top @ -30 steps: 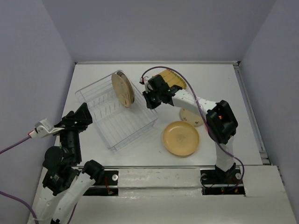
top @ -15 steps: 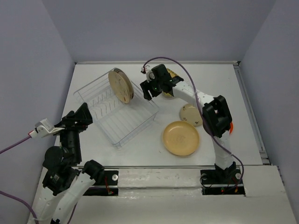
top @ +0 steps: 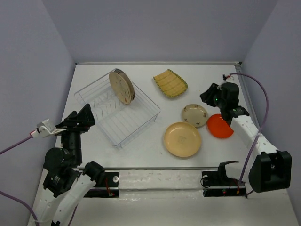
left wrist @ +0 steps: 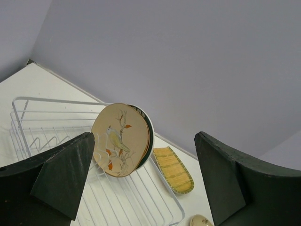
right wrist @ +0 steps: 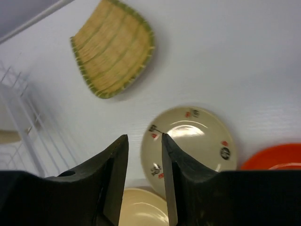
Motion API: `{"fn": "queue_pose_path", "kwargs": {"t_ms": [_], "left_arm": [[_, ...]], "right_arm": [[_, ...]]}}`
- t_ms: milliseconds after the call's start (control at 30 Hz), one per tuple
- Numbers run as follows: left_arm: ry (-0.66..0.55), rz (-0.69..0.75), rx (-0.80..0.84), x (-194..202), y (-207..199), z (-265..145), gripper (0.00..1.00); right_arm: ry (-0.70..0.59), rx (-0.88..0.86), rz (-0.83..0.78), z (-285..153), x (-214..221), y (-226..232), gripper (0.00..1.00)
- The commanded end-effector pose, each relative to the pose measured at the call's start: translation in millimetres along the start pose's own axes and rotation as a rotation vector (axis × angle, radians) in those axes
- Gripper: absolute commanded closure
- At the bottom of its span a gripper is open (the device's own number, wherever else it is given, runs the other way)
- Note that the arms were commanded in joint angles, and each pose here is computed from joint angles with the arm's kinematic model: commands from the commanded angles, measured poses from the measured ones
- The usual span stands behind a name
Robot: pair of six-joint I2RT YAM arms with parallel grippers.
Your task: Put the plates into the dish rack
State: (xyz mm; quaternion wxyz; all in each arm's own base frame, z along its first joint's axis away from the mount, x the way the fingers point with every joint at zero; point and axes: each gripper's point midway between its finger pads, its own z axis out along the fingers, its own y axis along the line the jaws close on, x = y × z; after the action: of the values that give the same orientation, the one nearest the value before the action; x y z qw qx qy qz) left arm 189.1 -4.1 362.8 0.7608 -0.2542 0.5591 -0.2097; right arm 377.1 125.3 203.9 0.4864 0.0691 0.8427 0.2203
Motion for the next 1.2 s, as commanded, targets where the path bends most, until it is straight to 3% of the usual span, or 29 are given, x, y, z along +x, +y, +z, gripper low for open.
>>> {"fn": "queue_pose_path", "kwargs": {"t_ms": [0, 33, 167, 367, 433, 667, 867, 967, 1167], "left_arm": [[-0.039, -0.031, 0.045, -10, -9, -1, 0.01], [-0.039, -0.030, 0.048, -11, -10, -1, 0.01], [-0.039, -0.031, 0.053, -11, -10, -2, 0.01], [-0.032, -0.023, 0.056, -9, -11, -1, 0.01], [-0.028, -0.020, 0.057, -8, -11, -1, 0.01], [-0.042, -0.033, 0.066, -14, -10, -5, 0.01], [-0.039, -0.042, 0.075, -14, -12, -7, 0.01], [-0.043, -0.048, 0.075, -16, -11, -7, 0.01], [-0.050, -0.054, 0.078, -19, -11, -9, 0.01]], "right_arm": [[-0.004, 0.158, 0.299, -20, 38, -87, 0.61], [-0.018, 0.189, 0.316, -25, 37, -106, 0.61], [0.088, 0.086, 0.187, -13, 46, -104, 0.56], [0.072, -0.092, 0.076, 26, 11, -93, 0.47], [0.078, -0.038, 0.059, 43, 2, -115, 0.43], [0.304, -0.053, 0.128, 70, 59, -142, 0.43], [0.401, -0.073, 0.174, 73, 91, -146, 0.42], [0.451, -0.139, 0.208, 72, 99, -136, 0.45], [0.501, -0.110, 0.258, 68, 119, -140, 0.54]]}}
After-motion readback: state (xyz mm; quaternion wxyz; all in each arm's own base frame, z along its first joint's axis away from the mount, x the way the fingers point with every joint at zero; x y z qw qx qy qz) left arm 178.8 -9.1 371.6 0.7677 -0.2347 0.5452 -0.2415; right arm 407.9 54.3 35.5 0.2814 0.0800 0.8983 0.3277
